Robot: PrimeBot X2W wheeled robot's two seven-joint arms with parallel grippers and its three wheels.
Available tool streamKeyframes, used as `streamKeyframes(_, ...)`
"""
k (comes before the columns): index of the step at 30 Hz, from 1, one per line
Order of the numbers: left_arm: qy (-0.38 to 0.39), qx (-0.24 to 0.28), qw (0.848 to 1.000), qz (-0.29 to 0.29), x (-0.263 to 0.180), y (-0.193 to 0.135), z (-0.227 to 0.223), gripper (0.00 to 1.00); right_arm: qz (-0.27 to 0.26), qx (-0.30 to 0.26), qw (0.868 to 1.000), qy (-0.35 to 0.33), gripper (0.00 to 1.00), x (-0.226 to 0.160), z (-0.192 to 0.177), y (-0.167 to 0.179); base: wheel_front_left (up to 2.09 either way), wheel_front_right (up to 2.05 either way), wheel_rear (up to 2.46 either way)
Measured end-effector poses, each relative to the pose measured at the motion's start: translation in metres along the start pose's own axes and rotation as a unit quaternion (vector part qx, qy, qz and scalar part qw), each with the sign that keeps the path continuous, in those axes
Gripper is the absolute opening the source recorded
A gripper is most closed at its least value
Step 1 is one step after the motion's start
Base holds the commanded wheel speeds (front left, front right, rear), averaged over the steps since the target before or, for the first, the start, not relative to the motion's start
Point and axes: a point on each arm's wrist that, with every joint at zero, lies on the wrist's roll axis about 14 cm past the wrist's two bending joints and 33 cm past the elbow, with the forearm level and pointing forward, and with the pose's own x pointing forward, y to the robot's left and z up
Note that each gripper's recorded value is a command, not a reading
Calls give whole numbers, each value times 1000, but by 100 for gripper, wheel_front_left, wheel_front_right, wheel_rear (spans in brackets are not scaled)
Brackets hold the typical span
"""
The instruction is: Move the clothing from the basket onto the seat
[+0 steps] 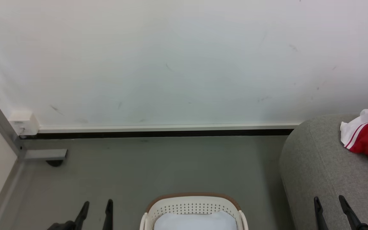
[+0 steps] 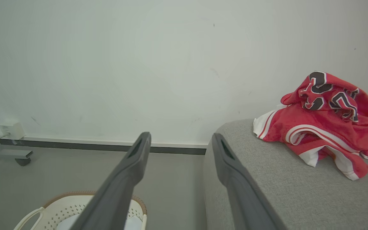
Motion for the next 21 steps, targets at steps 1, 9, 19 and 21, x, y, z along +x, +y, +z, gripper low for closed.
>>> streamKeyframes(1, -1, -3, 1000, -1, -1, -1, 0, 100, -1, 1, 1000, 1, 100, -1, -1, 0, 0, 0, 0)
streamKeyframes(9, -6, 1, 1000, -22, -1, -9, -2, 100, -5, 6, 1000, 4, 100, -6, -3, -2, 0, 0, 0)
streamKeyframes(19, -7, 3, 999, -33, 5, -13, -2, 100, -10, 10, 1000, 13, 100, -10, -9, -4, 0, 0, 0)
streamKeyframes(21, -7, 4, 999, -36, 5, -15, -3, 100, -9, 10, 1000, 14, 100, -10, -10, -4, 0, 0, 0)
